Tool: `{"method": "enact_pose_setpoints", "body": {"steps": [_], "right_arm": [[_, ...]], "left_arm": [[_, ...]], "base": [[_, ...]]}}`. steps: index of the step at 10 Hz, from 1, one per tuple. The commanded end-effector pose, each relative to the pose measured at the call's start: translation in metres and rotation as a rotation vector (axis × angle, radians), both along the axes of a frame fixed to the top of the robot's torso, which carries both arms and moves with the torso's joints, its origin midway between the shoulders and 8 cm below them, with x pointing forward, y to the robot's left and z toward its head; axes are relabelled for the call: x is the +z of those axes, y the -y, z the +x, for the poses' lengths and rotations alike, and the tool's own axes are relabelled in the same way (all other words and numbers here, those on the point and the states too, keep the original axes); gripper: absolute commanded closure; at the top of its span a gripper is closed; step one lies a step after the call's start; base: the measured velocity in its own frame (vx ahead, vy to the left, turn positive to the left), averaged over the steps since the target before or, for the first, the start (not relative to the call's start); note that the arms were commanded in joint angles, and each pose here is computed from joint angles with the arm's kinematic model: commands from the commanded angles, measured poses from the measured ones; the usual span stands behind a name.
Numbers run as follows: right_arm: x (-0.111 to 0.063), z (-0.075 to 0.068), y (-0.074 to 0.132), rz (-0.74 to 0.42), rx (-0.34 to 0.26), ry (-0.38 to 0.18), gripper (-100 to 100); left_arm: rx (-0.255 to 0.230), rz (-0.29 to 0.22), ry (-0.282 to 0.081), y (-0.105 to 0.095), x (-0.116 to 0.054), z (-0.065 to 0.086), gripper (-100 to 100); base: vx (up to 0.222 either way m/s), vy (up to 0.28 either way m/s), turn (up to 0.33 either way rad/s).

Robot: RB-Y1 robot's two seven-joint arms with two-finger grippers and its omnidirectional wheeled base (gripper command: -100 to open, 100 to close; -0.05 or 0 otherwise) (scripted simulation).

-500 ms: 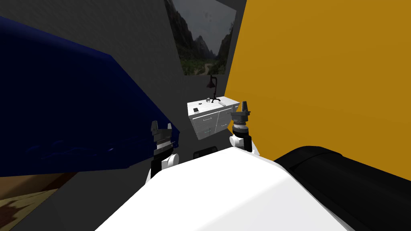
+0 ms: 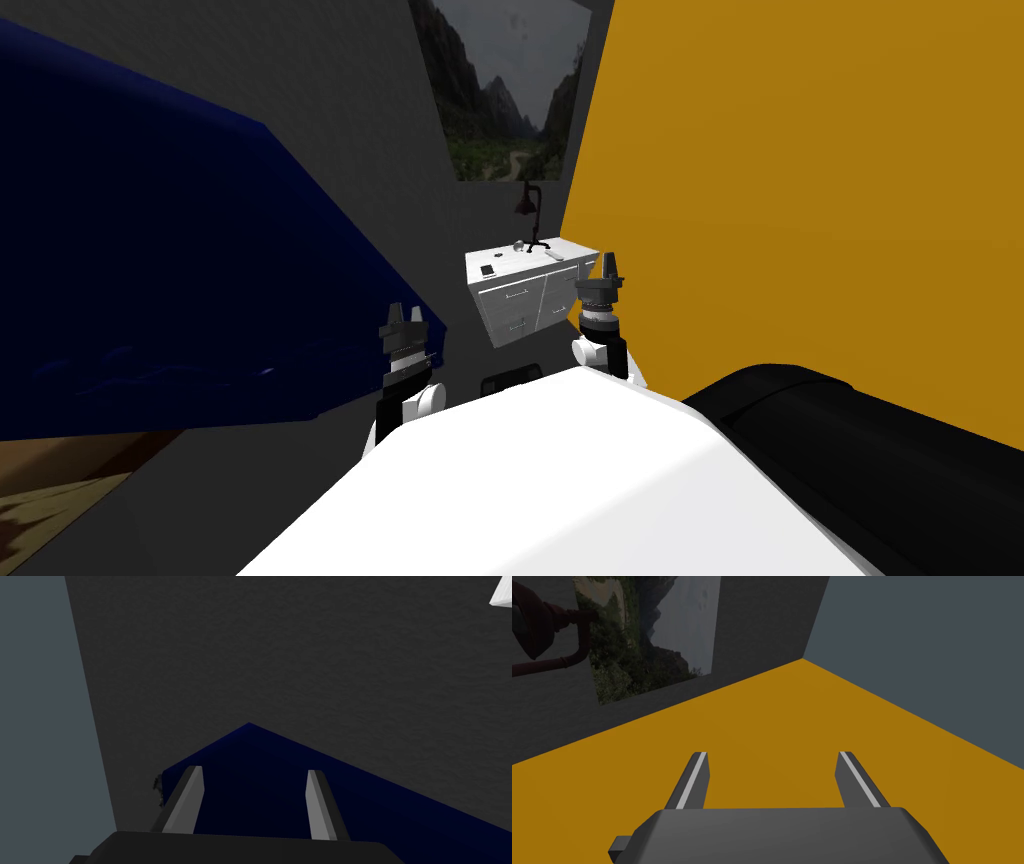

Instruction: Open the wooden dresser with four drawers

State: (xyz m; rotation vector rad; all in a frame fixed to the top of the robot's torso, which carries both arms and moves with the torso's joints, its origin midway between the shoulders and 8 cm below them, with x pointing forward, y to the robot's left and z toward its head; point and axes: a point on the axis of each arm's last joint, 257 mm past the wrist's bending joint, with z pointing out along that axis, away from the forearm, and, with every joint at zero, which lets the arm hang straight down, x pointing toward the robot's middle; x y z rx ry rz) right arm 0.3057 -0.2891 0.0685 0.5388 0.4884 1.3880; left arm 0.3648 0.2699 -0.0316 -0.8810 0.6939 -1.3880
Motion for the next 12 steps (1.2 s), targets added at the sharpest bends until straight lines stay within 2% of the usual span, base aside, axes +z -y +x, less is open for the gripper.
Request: {"method": "enact_pose_setpoints", "body": {"steps": [1, 4, 5, 10, 11, 12], "right_arm": [[0.0, 0.0, 0.0, 0.0, 0.0, 0.0, 0], [0.0, 0.0, 0.0, 0.0, 0.0, 0.0, 0], [-0.003, 0.005, -0.004, 0.018, 0.061, -0.005, -100], [-0.015, 0.021, -0.01, 0.174, 0.265, -0.009, -100], [-0.015, 0.021, -0.01, 0.184, 0.277, -0.008, -100], [-0.018, 0.025, -0.011, 0.231, 0.328, -0.008, -100]], "left_arm": [[0.0, 0.0, 0.0, 0.0, 0.0, 0.0, 0], [0.0, 0.0, 0.0, 0.0, 0.0, 0.0, 0], [0.0, 0.0, 0.0, 0.0, 0.0, 0.0, 0], [0.0, 0.0, -0.001, 0.0, 0.0, 0.0, 0], [0.0, 0.0, -0.001, 0.0, 0.0, 0.0, 0], [0.0, 0.0, -0.001, 0.0, 0.0, 0.0, 0]], "base": [[0.0, 0.0, 0.0], [0.0, 0.0, 0.0], [0.008, 0.0, 0.031], [0.007, -0.005, 0.033], [0.008, -0.003, 0.014], [0.007, -0.001, 0.024]]}}
